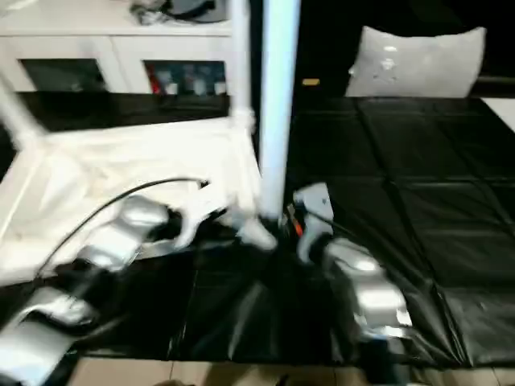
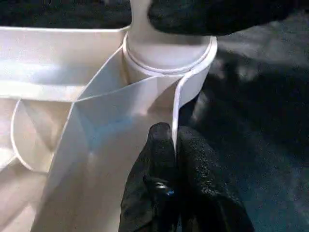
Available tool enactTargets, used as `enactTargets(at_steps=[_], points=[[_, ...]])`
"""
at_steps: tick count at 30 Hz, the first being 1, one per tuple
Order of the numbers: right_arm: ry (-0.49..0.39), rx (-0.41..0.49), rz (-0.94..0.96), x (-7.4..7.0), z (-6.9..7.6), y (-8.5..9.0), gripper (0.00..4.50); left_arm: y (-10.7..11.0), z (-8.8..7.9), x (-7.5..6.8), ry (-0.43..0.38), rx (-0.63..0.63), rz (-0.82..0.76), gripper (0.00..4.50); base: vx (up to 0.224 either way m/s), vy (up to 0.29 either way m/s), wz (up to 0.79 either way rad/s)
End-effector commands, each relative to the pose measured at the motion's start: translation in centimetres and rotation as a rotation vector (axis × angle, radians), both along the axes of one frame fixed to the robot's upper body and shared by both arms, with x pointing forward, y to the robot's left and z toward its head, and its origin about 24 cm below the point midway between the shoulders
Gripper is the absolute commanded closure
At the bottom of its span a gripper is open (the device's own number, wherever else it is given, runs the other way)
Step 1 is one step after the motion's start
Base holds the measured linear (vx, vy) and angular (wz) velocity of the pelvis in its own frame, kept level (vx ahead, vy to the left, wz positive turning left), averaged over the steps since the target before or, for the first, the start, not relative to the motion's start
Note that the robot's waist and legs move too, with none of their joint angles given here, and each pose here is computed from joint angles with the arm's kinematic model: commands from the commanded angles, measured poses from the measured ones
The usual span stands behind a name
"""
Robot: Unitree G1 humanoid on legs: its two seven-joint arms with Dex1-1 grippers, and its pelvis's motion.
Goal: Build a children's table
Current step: Rotate leg to tighten
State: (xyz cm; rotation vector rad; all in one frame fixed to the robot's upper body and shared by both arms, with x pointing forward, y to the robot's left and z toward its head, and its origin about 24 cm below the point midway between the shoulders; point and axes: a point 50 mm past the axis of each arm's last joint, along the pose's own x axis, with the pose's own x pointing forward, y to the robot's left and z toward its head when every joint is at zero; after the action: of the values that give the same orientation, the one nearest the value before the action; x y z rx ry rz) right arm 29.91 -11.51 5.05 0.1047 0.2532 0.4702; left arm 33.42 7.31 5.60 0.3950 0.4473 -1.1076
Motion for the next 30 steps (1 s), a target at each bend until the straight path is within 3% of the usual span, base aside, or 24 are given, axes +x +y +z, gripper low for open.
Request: enactTargets(at_steps=[1, 5, 6, 8, 13, 15, 16, 18, 22, 24, 26, 30], points=[[0.104, 0.043, 0.065, -0.7, -1.7, 4.5, 2.51, -2.7, 1.5, 0.5, -0.094, -0.065, 0.031, 4.5, 0.0, 0.0, 0.0], [0.094, 0.035, -0.044, 0.1, -1.1, 5.0, 2.51, -3.1, 1.8, 0.5, -0.125, -0.067, 0.001, 4.5, 0.0, 0.0, 0.0], [0.081, 0.041, -0.054, 0.2, -1.0, 4.9, 2.17, -3.0, 1.8, 0.5, -0.128, -0.064, 0.0, 4.5, 0.0, 0.0, 0.0], [0.059, 0.037, -0.088, 0.2, -0.8, 4.3, 1.8, -2.7, 1.8, 0.5, -0.145, -0.056, -0.028, 4.5, 0.0, 0.0, 0.0], [0.021, 0.028, -0.134, -0.1, -0.9, 2.0, 1.39, -1.7, 1.5, -0.1, -0.154, -0.06, -0.114, 4.5, 0.026, -0.007, 0.02], [-0.059, 0.012, -0.094, -1.1, -0.2, -0.3, 1.19, -1.1, 1.2, -0.4, -0.16, -0.052, -0.157, 4.5, 0.071, -0.025, 0.06], [-0.069, 0.01, -0.086, -1.3, -0.1, -0.5, 1.19, -1.1, 1.1, -0.5, -0.163, -0.05, -0.165, 4.5, 0.065, -0.023, 0.02], [-0.104, 0.022, -0.035, -2.6, 0.7, -2.7, 0.98, -0.8, 0.9, -0.8, -0.153, -0.059, -0.182, 4.5, 0.033, -0.012, 0.01], [-0.146, 0.068, 0.069, -4.2, 2.2, -4.8, 0.58, -0.5, 1.3, -0.8, -0.161, -0.116, -0.159, 4.5, 0.0, 0.0, 0.0], [-0.155, 0.08, 0.1, -4.7, 2.6, -5.4, 0.46, -0.4, 1.5, -0.8, -0.157, -0.136, -0.166, 4.5, 0.0, 0.0, 0.0], [-0.165, 0.089, 0.143, -5.3, 3.2, -6.2, 0.21, -0.2, 1.8, -0.9, -0.151, -0.166, -0.178, 4.06, 0.0, 0.0, 0.0], [-0.185, 0.119, 0.191, -5.7, 4.3, -6.4, 0.01, 0.1, 2.5, -1.0, -0.145, -0.202, -0.177, 3.77, 0.0, 0.0, 0.0]])
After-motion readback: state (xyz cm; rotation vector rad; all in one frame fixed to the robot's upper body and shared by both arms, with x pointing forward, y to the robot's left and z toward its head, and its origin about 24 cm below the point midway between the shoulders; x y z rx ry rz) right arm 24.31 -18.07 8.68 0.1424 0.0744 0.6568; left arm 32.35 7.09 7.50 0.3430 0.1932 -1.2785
